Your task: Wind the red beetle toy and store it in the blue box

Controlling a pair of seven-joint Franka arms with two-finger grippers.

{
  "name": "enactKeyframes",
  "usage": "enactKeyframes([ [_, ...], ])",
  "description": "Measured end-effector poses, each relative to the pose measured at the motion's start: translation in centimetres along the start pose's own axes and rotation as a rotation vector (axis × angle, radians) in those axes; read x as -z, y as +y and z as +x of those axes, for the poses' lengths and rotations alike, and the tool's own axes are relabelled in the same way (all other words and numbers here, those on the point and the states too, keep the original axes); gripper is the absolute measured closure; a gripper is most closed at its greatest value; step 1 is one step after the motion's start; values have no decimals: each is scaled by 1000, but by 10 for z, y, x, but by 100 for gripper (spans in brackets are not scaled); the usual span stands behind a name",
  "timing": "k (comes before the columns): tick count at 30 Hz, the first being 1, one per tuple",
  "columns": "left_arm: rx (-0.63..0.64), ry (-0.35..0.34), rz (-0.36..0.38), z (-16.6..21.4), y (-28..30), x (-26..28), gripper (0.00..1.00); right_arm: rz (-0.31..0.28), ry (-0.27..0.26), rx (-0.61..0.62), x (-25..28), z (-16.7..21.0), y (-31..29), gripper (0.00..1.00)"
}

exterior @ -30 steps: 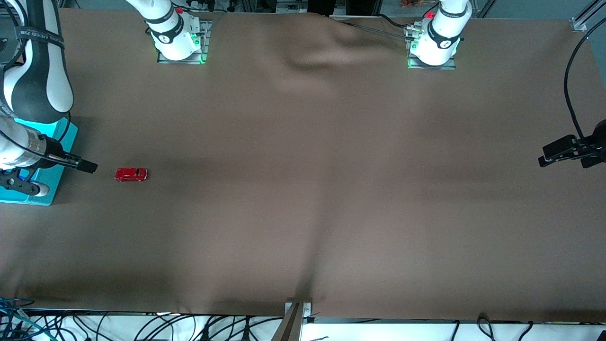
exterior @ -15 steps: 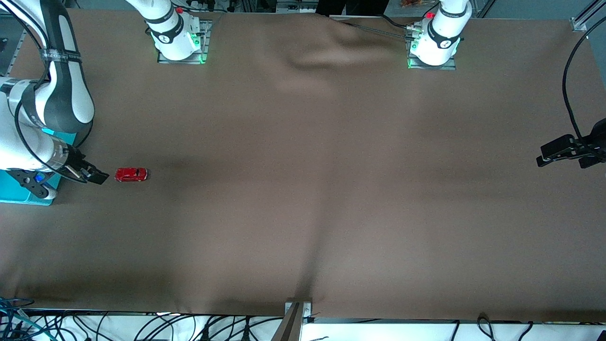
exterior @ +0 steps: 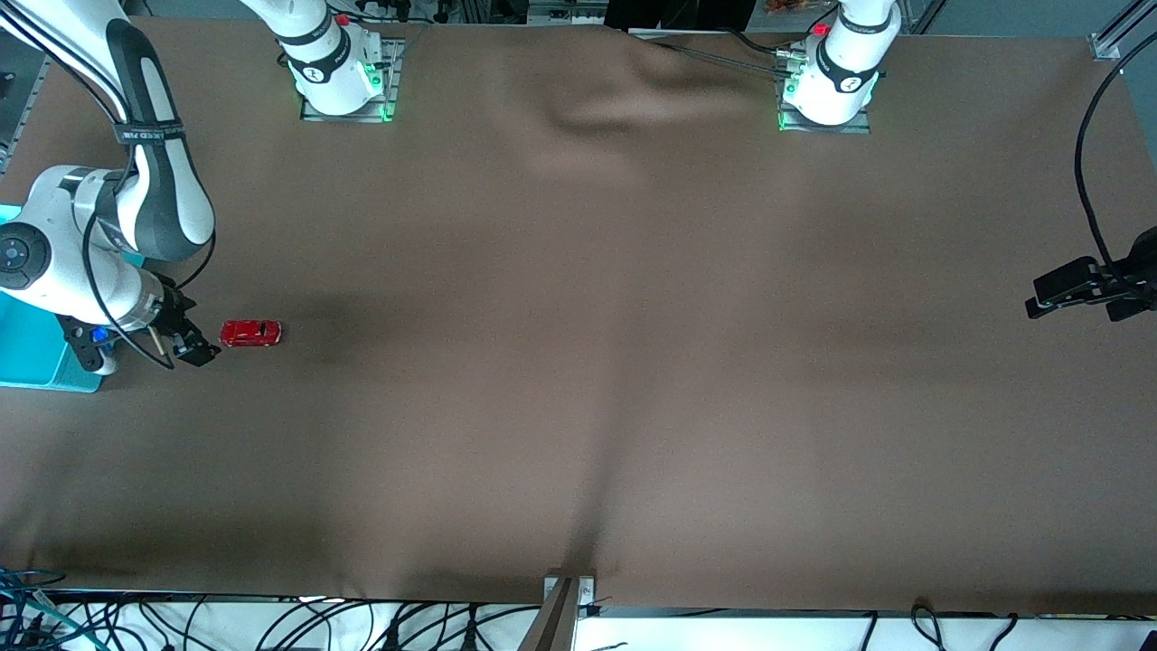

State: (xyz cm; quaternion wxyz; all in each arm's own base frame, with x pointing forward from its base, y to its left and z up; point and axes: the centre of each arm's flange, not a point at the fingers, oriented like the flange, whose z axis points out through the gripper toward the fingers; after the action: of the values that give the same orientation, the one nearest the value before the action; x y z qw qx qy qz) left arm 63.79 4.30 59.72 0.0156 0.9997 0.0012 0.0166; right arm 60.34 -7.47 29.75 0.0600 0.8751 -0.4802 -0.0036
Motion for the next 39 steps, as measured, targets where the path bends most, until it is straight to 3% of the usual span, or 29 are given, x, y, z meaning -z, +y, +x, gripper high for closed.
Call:
enactKeyframes([
  [18,1,-1,0,0,-1,0,0,51,41,-209,-50,-1,13,0],
  [39,1,-1,0,0,-1,0,0,72,56,-285,-101,-13,20,0],
])
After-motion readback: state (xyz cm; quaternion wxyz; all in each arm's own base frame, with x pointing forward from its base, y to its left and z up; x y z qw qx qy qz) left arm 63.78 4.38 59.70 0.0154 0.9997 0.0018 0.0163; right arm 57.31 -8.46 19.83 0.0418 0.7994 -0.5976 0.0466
